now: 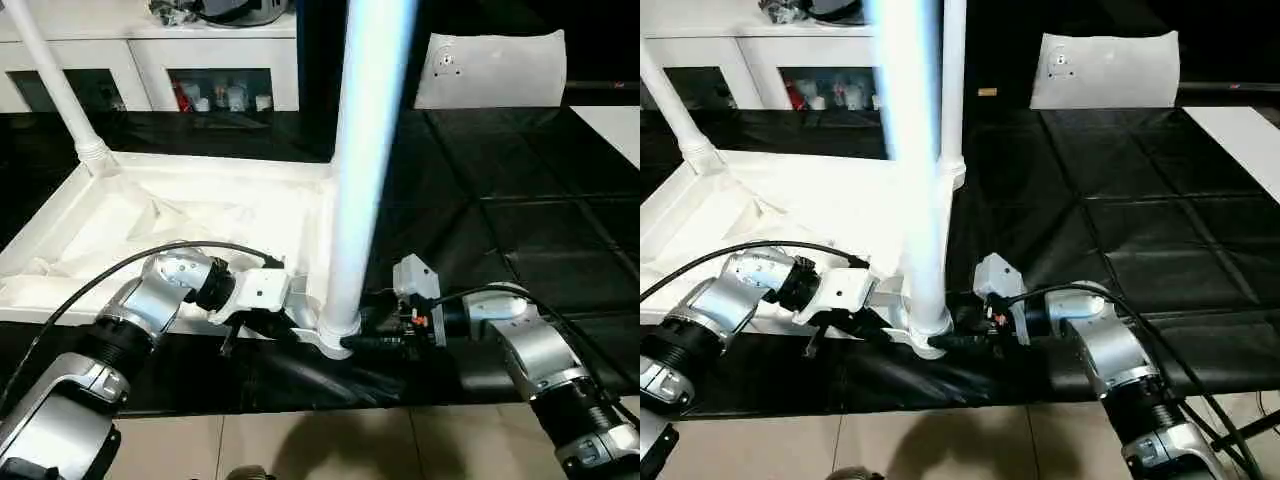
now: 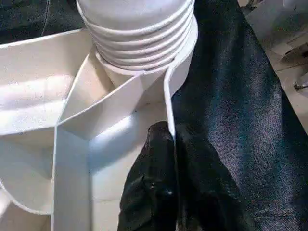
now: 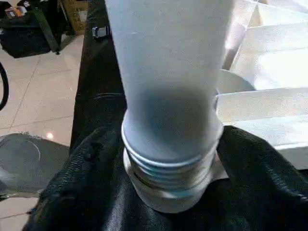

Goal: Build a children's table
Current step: Rotate leg to tighten

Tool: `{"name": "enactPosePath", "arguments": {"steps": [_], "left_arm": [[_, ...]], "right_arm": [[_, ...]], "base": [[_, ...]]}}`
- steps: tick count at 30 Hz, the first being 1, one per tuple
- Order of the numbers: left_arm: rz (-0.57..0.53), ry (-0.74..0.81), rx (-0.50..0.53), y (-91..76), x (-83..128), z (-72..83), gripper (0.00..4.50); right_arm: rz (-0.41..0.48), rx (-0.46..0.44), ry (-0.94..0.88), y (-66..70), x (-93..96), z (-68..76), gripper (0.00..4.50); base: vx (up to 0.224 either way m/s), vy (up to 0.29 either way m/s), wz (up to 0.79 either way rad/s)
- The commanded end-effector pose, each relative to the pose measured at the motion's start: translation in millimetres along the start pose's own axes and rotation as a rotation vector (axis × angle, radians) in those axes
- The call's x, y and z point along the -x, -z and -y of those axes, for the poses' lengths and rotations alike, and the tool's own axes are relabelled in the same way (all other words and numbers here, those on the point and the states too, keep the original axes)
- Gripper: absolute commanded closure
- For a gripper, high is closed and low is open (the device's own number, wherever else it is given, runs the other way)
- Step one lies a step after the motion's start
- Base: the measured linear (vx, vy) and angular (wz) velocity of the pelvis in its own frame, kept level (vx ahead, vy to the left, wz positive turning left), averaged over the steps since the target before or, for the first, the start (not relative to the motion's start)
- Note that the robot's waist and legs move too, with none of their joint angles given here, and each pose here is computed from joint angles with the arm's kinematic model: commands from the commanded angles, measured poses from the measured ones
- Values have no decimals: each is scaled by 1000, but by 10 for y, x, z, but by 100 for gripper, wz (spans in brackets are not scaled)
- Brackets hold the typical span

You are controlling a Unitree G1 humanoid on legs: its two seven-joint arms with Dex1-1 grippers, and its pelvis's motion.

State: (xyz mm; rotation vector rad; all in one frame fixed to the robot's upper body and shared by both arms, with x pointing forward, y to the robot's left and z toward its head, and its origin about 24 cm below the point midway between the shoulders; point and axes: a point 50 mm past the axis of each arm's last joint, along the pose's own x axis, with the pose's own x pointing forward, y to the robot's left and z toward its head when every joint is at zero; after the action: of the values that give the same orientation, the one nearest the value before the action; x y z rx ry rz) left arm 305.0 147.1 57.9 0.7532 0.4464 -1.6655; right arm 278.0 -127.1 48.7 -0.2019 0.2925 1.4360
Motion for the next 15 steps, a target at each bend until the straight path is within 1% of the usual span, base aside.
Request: {"name": "enactPosePath", "arguments": {"steps": [1, 2, 3, 4, 5, 9, 15], "left_arm": [[-85, 151, -30, 56, -192, 123, 450], [-87, 153, -31, 57, -192, 123, 450], [-87, 153, -31, 57, -192, 123, 450], [-91, 159, -33, 63, -191, 125, 450], [-91, 159, -33, 63, -191, 126, 450], [-97, 166, -33, 76, -190, 132, 450], [-100, 165, -33, 78, -187, 130, 450]], "right_arm": [[8, 20, -8, -27, -7, -13, 63], [12, 19, -6, -31, -3, -11, 52], [12, 19, -6, -31, -3, -11, 52], [30, 11, -7, -53, -8, -11, 41], [31, 10, -8, -56, -9, -11, 41], [54, 4, -26, -92, -57, -45, 5], [49, 2, -20, -76, -93, -44, 5]], "base": [[0, 0, 0], [0, 0, 0], [0, 0, 0], [0, 0, 0], [0, 0, 0], [0, 0, 0], [0, 0, 0]]}}
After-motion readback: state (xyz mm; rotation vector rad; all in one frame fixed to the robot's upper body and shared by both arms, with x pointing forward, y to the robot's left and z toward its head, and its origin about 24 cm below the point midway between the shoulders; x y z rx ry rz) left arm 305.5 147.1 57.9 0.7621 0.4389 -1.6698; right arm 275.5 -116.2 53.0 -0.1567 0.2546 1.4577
